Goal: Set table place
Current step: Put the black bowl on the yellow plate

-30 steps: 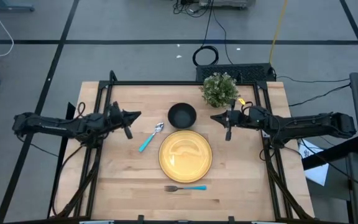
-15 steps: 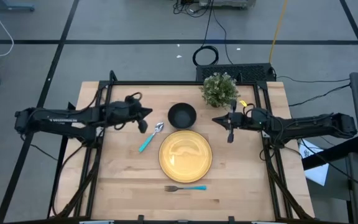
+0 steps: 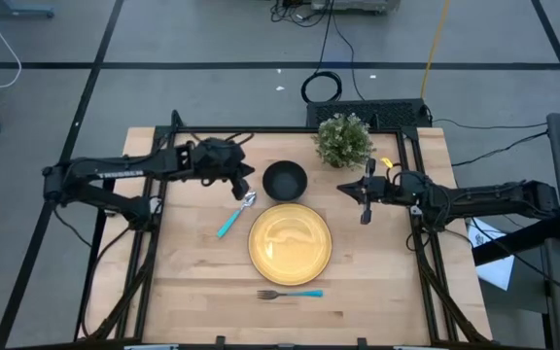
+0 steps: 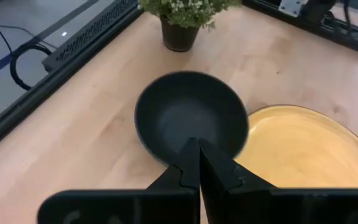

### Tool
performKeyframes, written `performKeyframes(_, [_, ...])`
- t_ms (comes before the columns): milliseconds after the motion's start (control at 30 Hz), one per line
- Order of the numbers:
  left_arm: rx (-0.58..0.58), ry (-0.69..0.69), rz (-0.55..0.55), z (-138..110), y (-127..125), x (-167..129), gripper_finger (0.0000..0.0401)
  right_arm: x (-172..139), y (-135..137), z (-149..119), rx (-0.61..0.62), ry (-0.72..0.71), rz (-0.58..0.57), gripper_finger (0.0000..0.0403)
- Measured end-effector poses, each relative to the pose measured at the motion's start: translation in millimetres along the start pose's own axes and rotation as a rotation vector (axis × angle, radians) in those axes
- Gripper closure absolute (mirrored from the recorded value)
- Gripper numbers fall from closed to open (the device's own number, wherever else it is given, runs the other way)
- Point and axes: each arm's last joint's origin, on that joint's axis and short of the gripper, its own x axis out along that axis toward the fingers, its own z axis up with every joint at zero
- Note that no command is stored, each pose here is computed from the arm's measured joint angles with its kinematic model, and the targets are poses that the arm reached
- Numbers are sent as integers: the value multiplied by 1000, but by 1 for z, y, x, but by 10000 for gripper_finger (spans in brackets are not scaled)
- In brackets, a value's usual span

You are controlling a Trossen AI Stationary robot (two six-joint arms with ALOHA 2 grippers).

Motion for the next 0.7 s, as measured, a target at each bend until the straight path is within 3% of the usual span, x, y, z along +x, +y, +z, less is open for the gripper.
performKeyframes(233, [-25,65,-61,16,7,22,400,0,0,0,19,-1,0,403])
performKeyframes(700, [-18,125,-34,14,15,38,400,0,0,-1,23,6,1,403])
